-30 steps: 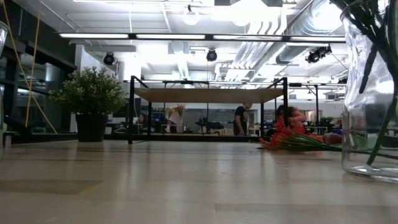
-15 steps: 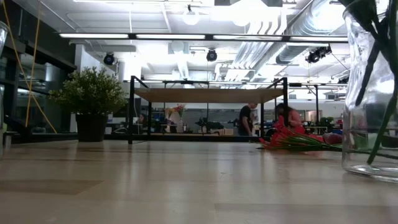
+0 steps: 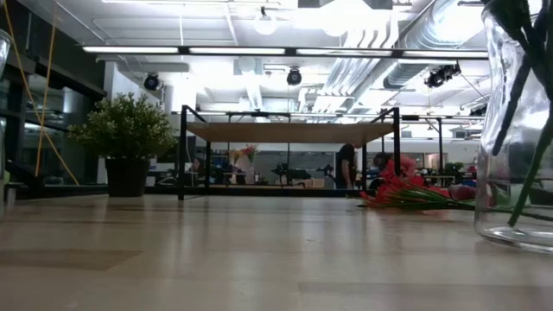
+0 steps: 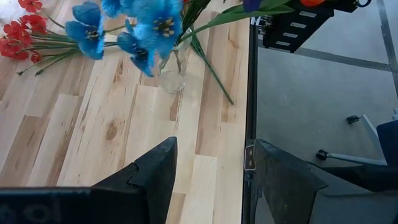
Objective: Pick and place flowers into a vace then onto a shelf
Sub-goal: Put the violet flowers into the right transparent vase
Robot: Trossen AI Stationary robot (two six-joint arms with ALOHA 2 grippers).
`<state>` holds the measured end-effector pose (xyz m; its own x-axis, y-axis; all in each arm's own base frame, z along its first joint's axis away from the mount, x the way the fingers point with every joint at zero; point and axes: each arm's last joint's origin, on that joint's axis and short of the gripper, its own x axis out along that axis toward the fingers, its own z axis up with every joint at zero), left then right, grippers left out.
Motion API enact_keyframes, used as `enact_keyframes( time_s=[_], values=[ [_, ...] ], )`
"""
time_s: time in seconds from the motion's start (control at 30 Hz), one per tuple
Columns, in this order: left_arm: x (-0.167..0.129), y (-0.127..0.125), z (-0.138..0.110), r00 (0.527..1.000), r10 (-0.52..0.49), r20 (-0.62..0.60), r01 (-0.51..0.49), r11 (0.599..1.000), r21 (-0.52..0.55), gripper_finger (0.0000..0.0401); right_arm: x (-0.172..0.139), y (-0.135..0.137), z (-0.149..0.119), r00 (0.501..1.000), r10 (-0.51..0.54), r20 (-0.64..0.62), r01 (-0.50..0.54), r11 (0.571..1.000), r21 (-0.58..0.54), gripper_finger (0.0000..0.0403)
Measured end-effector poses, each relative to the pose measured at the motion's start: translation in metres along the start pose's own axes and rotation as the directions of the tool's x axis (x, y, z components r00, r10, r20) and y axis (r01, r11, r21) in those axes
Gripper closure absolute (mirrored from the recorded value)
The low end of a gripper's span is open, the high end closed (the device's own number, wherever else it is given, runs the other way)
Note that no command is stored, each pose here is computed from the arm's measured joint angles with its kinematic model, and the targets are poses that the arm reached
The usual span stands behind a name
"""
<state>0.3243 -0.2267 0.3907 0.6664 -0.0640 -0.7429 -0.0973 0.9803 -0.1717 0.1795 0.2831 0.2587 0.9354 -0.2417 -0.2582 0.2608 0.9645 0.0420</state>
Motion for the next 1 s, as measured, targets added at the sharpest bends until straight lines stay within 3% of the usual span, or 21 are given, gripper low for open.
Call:
enact_keyframes(
  time_s=[0.33, 1.0],
  values=[
    [0.0, 0.0, 0.0, 1.0, 0.0, 0.0, 0.0, 1.0, 0.0, 0.0155, -0.006, -0.01, 0.016, 1.0, 0.012, 0.005, -0.012, 1.0, 0.023, 0.0109],
    [0.0, 0.001, 0.0, 1.0, 0.006, -0.006, -0.006, 1.0, 0.002, 0.0155, 0.003, -0.013, 0.014, 0.994, 0.05, -0.102, -0.043, 0.997, 0.07, 0.0109]
  ],
)
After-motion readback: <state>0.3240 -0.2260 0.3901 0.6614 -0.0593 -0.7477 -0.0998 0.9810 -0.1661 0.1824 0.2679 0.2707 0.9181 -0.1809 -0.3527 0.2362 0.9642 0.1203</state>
